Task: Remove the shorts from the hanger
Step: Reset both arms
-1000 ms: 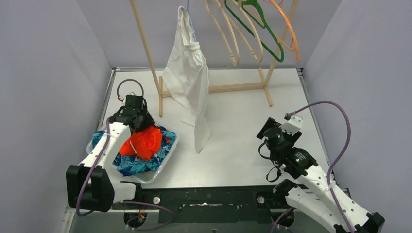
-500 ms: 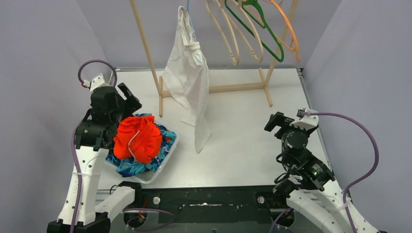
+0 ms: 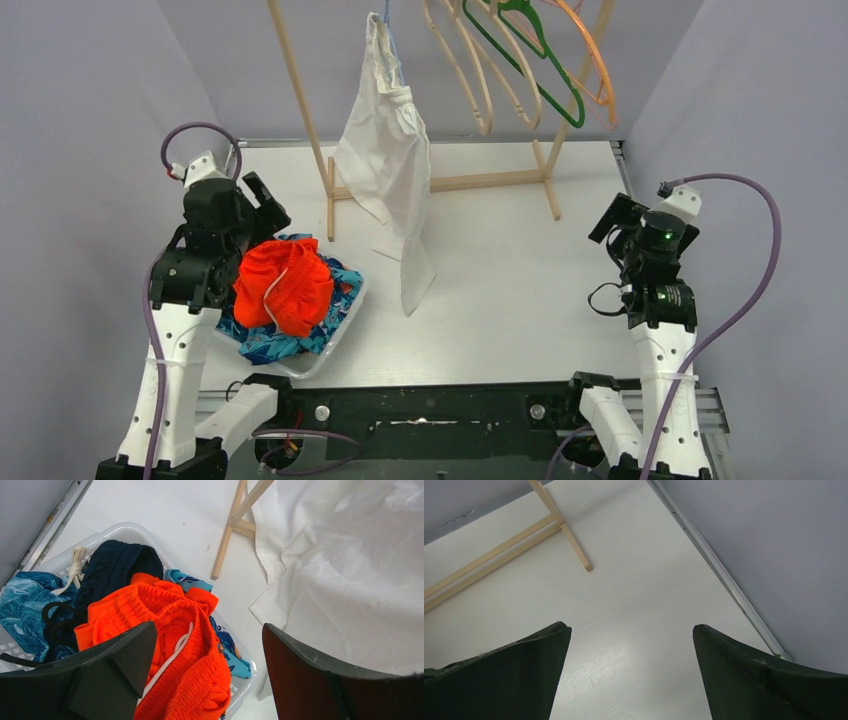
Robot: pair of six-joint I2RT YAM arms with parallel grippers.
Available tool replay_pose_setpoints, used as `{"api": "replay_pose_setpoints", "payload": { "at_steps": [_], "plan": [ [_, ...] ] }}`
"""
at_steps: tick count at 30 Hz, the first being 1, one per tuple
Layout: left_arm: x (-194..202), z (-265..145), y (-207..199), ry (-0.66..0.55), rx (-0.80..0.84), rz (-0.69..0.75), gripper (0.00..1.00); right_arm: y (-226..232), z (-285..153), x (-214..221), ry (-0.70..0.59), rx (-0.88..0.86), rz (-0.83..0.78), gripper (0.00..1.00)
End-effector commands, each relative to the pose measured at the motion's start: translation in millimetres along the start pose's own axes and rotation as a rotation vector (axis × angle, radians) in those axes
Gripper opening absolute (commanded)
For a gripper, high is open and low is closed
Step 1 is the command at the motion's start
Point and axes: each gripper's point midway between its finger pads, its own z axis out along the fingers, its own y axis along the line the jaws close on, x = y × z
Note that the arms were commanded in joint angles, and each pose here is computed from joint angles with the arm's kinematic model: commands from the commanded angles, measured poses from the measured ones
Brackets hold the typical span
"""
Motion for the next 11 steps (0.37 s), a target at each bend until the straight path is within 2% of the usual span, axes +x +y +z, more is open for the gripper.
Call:
{"api": "replay_pose_setpoints", "payload": {
  "at_steps": [1,5,11],
  "plan": [
    [-32,-28,-6,-0.116,0.060,0.000,0.78,22,-40,-59,-0.147,-0.162,-0.006,0.99],
    [-38,-35,-10,-0.152,0.098,0.017,0.78,31,-69,-80,-0.263,-0.222,-0.065,0.98],
    [-39,-38,-11,-0.177,0.122,0.004,0.78,41,-68,-65,-0.240,-0.275,-0.070,0.98]
  ]
}}
